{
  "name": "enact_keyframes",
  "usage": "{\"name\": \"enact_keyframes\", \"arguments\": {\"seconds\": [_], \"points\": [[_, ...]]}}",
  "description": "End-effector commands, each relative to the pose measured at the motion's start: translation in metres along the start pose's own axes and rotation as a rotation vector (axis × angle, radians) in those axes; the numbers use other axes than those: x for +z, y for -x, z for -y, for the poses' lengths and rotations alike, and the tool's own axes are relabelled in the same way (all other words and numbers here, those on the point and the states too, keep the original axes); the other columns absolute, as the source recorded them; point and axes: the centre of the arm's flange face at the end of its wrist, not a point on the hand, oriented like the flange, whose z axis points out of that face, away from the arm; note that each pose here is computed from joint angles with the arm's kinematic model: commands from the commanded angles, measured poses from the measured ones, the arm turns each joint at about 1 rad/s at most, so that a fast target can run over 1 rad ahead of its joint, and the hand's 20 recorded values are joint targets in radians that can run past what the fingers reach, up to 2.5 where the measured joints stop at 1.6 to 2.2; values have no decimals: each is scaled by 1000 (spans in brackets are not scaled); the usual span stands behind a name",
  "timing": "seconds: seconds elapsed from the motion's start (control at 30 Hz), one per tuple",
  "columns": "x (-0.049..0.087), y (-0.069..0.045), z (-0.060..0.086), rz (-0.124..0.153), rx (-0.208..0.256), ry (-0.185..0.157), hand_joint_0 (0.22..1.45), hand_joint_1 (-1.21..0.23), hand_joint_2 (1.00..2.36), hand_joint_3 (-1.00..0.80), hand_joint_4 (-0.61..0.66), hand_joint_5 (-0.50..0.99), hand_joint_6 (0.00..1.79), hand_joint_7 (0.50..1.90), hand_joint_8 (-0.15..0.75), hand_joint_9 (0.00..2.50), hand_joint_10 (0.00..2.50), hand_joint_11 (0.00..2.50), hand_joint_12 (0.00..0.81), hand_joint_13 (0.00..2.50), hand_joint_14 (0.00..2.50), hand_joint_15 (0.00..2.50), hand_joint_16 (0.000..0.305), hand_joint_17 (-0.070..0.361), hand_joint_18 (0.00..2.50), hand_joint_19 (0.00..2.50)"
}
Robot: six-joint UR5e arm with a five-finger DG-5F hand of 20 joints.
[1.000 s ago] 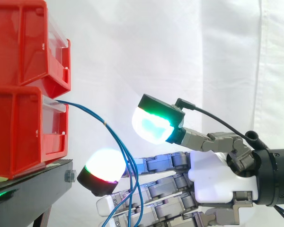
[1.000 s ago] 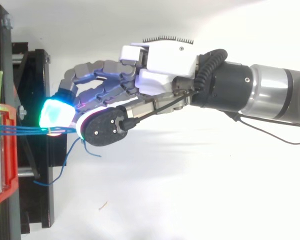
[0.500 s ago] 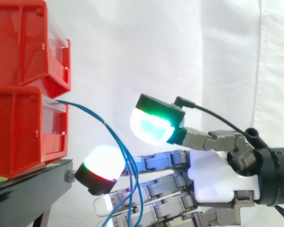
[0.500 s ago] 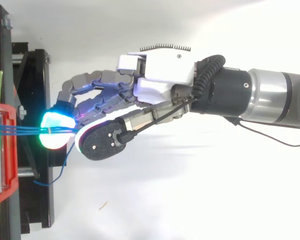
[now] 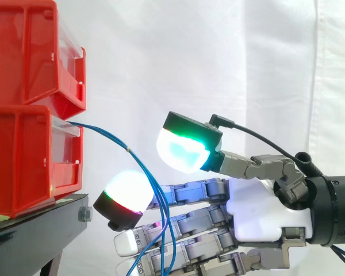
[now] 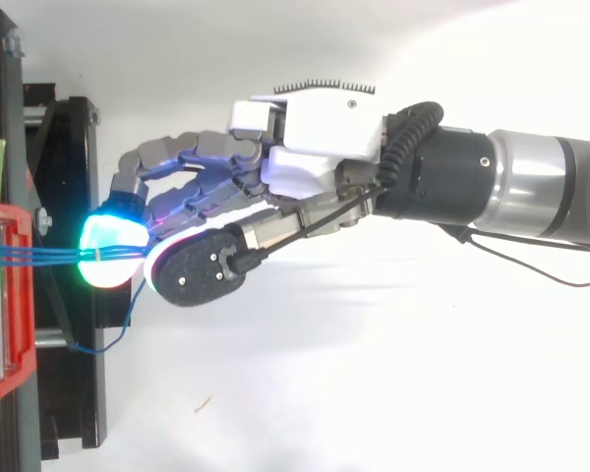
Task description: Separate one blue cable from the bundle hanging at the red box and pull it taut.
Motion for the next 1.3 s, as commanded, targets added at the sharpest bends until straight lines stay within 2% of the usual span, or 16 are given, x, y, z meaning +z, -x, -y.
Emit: {"name": "enact_keyframes", "arguments": {"seconds": [0.0, 0.23, 0.47, 0.6, 0.67, 0.83, 0.9, 1.07, 1.2, 1.23, 1.27], "points": [[0, 4, -1, 5, -1, 3, 583, -598, 1008, -390, 197, -151, 502, 1150, 235, 586, 16, 454, 301, 567, 10, 240, 31, 71, 362, 155], [1, 6, -2, 12, -8, 8, 581, -624, 1008, -393, 192, -142, 502, 1228, 237, 589, 14, 449, 305, 569, 9, 235, 32, 71, 368, 145], [4, 0, -9, 12, -17, 16, 586, -663, 1008, -387, 187, -134, 500, 1327, 236, 591, 14, 458, 305, 573, 9, 236, 31, 70, 377, 141], [4, 0, -9, 28, -30, 17, 595, -666, 1011, -354, 174, -140, 537, 1300, 237, 595, 14, 454, 304, 580, 9, 234, 31, 70, 382, 148], [4, -1, -8, 26, -36, 17, 600, -669, 1011, -345, 165, -141, 542, 1307, 237, 595, 14, 458, 304, 580, 9, 235, 31, 70, 384, 149], [5, -4, -9, 24, -39, 18, 608, -691, 1013, -328, 163, -157, 604, 1226, 237, 592, 14, 471, 303, 581, 9, 234, 31, 70, 390, 152], [5, -4, -9, 30, -39, 19, 616, -706, 1014, -319, 156, -171, 659, 1142, 238, 591, 15, 478, 302, 585, 9, 238, 31, 70, 397, 150], [4, -4, -9, 39, -40, 16, 629, -732, 1013, -317, 164, -185, 727, 1058, 238, 593, 16, 481, 305, 595, 9, 240, 31, 70, 406, 153], [2, -5, -13, 40, -61, 10, 634, -743, 1012, -320, 161, -190, 749, 1034, 237, 593, 14, 478, 304, 601, 10, 237, 31, 70, 418, 158], [0, -4, -16, 57, -91, -1, 634, -743, 1012, -323, 161, -190, 748, 1042, 238, 593, 14, 486, 304, 601, 9, 237, 31, 70, 418, 158], [0, -4, -17, 62, -98, -3, 630, -742, 1011, -344, 161, -190, 749, 1040, 237, 593, 16, 485, 304, 600, 10, 248, 31, 70, 419, 158]]}}
